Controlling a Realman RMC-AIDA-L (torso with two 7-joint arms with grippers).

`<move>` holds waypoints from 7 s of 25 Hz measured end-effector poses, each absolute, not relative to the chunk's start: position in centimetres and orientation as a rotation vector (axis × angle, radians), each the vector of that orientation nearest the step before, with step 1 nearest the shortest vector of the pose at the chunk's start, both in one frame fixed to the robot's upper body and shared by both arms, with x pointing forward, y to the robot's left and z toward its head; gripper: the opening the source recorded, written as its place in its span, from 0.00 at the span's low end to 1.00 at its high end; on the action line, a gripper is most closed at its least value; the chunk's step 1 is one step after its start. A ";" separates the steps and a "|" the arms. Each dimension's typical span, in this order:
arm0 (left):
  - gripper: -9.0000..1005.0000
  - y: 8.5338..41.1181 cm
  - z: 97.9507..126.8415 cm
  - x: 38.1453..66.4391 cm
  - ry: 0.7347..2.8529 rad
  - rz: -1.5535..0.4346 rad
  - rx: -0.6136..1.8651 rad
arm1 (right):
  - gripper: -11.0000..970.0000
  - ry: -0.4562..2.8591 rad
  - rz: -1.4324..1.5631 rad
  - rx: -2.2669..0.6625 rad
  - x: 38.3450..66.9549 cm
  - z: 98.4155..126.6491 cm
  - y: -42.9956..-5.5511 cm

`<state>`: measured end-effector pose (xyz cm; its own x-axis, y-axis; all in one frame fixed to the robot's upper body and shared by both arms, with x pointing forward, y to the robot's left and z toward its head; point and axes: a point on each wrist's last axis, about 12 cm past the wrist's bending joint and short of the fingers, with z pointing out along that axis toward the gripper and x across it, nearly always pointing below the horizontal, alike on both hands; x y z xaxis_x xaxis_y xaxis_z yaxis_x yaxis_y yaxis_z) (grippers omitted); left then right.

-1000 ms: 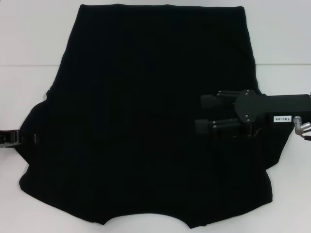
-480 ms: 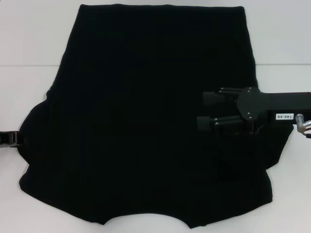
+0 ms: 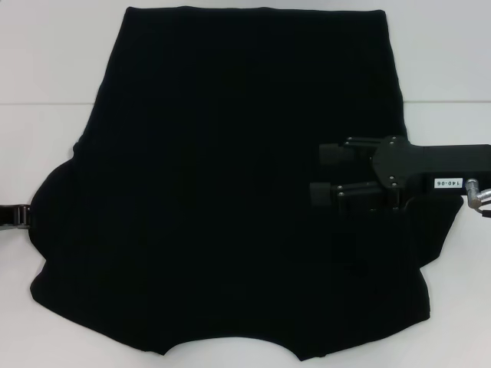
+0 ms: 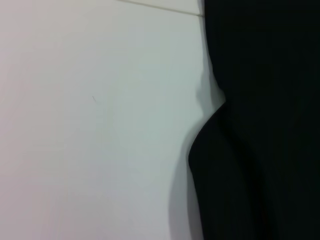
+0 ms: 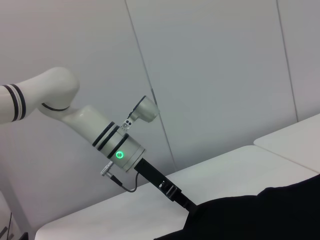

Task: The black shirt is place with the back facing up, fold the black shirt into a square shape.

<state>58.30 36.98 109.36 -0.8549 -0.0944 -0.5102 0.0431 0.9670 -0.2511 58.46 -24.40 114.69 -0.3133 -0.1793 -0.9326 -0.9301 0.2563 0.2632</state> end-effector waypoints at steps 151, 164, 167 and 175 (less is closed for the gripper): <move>0.94 20.0 108.5 54.2 1.548 -1.023 1.332 | 0.64 2.740 0.660 -0.131 61.9 110.3 -32.1; 0.93 20.0 108.6 54.4 1.550 -1.018 1.330 | 0.37 2.730 0.646 -0.122 62.0 110.3 -32.2; 0.93 20.0 108.6 54.4 1.551 -1.019 1.329 | 0.38 2.730 0.646 -0.123 62.0 110.2 -32.2; 0.93 20.0 108.6 54.4 1.547 -1.020 1.324 | 0.42 2.728 0.639 -0.123 62.0 110.2 -32.1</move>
<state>54.41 19.97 108.63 -0.0920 0.3107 -0.9461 0.9919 0.1122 -0.0596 62.04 -32.09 110.16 -0.9399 -0.0075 -0.3414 -0.1585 0.8952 0.4166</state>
